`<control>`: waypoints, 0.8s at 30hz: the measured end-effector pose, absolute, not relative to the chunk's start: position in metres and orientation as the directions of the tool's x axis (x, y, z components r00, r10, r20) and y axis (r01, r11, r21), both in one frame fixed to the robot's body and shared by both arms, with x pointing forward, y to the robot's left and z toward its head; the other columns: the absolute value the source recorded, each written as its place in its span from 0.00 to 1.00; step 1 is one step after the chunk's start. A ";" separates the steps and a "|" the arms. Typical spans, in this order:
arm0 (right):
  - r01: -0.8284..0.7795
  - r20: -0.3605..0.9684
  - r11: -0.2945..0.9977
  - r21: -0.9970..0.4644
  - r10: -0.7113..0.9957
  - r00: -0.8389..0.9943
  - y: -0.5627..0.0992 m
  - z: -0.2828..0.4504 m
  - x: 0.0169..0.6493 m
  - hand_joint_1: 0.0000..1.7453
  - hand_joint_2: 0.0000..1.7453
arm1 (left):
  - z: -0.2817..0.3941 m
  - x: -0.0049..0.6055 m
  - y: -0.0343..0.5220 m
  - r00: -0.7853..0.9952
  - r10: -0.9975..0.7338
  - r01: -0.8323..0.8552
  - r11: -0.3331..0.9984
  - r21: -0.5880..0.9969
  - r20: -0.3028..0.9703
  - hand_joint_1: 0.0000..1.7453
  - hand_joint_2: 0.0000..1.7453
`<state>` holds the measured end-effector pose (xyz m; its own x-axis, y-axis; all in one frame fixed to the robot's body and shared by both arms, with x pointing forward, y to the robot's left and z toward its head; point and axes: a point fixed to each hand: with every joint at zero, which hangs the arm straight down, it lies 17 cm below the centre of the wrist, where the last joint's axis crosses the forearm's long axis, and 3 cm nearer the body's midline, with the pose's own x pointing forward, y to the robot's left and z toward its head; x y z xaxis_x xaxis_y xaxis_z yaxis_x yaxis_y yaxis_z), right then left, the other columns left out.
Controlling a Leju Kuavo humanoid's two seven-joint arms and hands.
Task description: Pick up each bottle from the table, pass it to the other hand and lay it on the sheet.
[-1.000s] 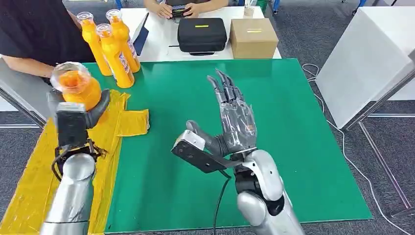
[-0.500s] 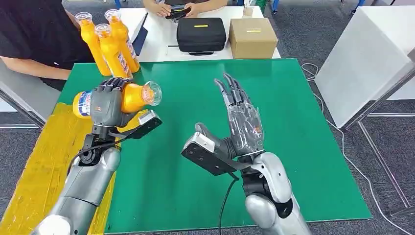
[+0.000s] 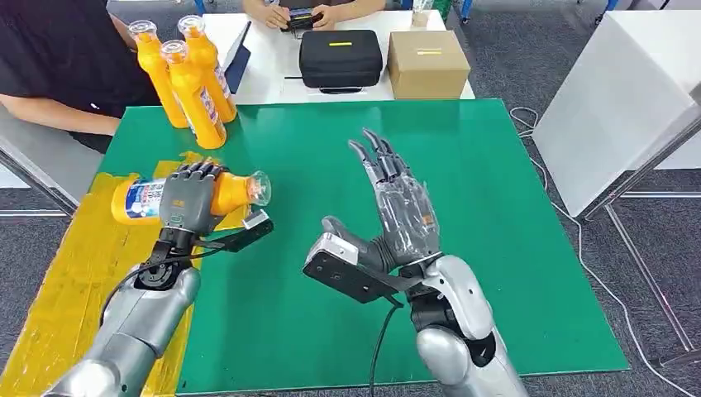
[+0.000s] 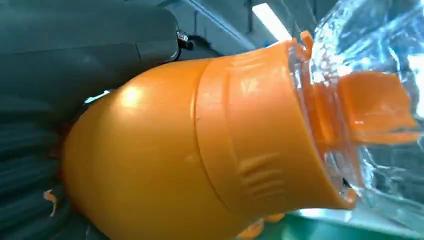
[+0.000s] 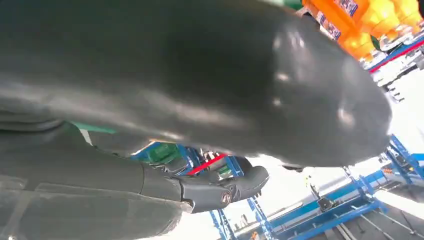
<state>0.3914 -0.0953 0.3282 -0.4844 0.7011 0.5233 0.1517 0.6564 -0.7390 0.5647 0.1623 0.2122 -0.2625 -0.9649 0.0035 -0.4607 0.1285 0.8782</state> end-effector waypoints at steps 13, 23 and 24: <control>0.114 0.516 0.654 -0.748 0.681 -0.519 -0.085 0.326 0.387 0.00 0.00 | 0.140 0.561 0.211 -0.164 -0.985 -0.333 0.009 0.943 -0.049 1.00 1.00; 0.104 0.510 0.651 -0.752 0.675 -0.533 -0.080 0.327 0.386 0.00 0.00 | 0.110 0.554 0.240 -0.115 -0.991 -0.274 -0.041 0.961 -0.075 1.00 1.00; 0.104 0.509 0.650 -0.753 0.675 -0.535 -0.080 0.328 0.386 0.00 0.00 | 0.108 0.553 0.241 -0.115 -0.990 -0.272 -0.044 0.961 -0.077 1.00 1.00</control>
<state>0.3862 -0.0796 0.3278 -0.5346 0.6748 0.5088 0.1036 0.6498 -0.7530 0.5534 0.2410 0.1084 -0.1145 -0.9904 -0.0772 -0.2718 -0.0435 0.9614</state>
